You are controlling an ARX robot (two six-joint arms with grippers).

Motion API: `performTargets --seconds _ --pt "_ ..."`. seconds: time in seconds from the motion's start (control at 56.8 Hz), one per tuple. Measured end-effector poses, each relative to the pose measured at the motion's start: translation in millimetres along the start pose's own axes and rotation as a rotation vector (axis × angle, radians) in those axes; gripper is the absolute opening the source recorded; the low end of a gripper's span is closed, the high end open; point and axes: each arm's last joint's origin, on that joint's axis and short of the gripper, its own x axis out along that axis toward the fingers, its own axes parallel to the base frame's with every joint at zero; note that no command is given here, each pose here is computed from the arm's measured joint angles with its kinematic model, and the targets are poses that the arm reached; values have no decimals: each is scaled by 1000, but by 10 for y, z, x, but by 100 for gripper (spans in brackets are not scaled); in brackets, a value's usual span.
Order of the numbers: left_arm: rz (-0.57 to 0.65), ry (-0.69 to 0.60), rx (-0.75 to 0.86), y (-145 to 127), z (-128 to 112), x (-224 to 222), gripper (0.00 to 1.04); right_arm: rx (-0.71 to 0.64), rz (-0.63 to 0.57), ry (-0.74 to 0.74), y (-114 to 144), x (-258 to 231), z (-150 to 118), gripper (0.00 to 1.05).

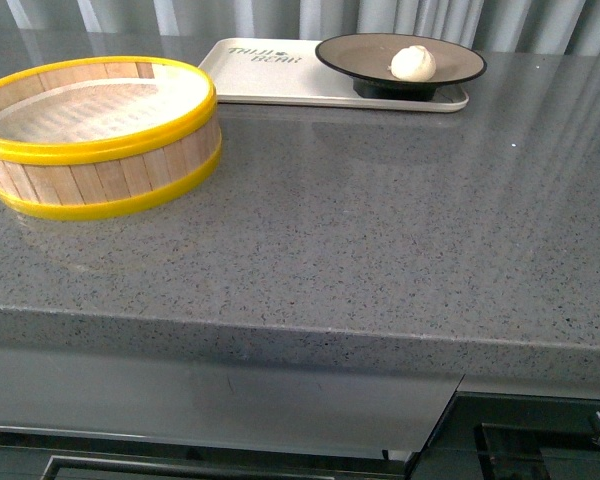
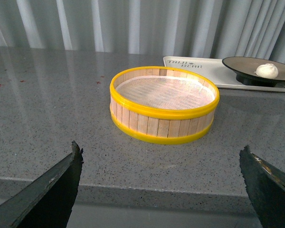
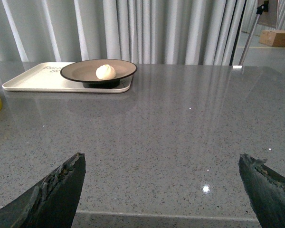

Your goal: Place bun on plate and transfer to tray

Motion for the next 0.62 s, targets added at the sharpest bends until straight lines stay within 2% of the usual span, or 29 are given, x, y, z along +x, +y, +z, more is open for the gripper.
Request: performTargets --seconds 0.617 --pt "0 0 0 0 0 0 98 0 0 0 0 0 0 96"
